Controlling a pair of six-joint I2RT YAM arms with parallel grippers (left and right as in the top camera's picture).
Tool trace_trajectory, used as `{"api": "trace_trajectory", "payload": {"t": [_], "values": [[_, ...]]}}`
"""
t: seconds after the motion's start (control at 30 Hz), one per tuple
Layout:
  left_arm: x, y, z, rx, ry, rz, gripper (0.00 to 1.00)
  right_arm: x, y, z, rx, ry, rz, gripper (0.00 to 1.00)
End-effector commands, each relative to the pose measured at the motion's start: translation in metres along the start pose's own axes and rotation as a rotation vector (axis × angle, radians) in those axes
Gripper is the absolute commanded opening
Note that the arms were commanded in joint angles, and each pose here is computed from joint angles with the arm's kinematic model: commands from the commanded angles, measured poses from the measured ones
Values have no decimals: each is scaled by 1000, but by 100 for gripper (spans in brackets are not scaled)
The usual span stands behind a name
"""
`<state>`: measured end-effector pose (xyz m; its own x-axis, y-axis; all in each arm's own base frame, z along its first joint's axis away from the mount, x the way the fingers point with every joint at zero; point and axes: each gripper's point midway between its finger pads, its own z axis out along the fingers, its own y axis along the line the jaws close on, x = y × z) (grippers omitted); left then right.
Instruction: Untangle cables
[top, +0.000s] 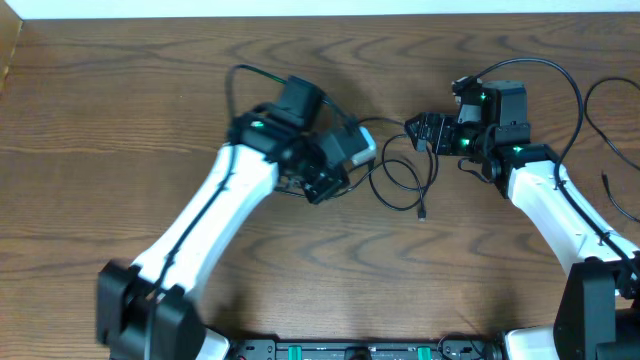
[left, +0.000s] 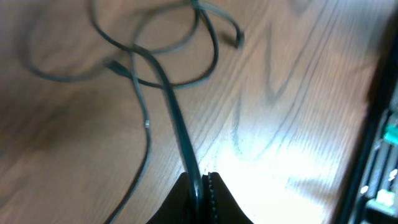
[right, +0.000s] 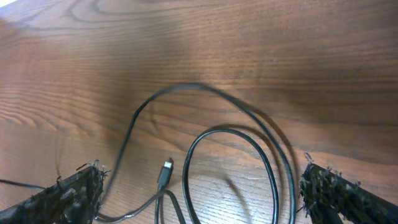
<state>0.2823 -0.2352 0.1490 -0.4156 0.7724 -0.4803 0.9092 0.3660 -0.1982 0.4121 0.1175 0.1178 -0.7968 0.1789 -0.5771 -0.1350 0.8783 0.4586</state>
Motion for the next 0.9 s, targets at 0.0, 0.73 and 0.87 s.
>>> {"api": "trace_trajectory", "payload": {"t": [0.0, 0.73, 0.87], "values": [[9, -3, 37, 22, 114, 113, 8, -3, 1, 0, -7, -7, 12, 99], [-16, -16, 7, -203, 106, 268, 85, -2, -10, -3, 14, 3, 37, 99], [-15, 13, -21, -346, 63, 85, 85, 2, -11, -3, 18, 17, 28, 99]]}}
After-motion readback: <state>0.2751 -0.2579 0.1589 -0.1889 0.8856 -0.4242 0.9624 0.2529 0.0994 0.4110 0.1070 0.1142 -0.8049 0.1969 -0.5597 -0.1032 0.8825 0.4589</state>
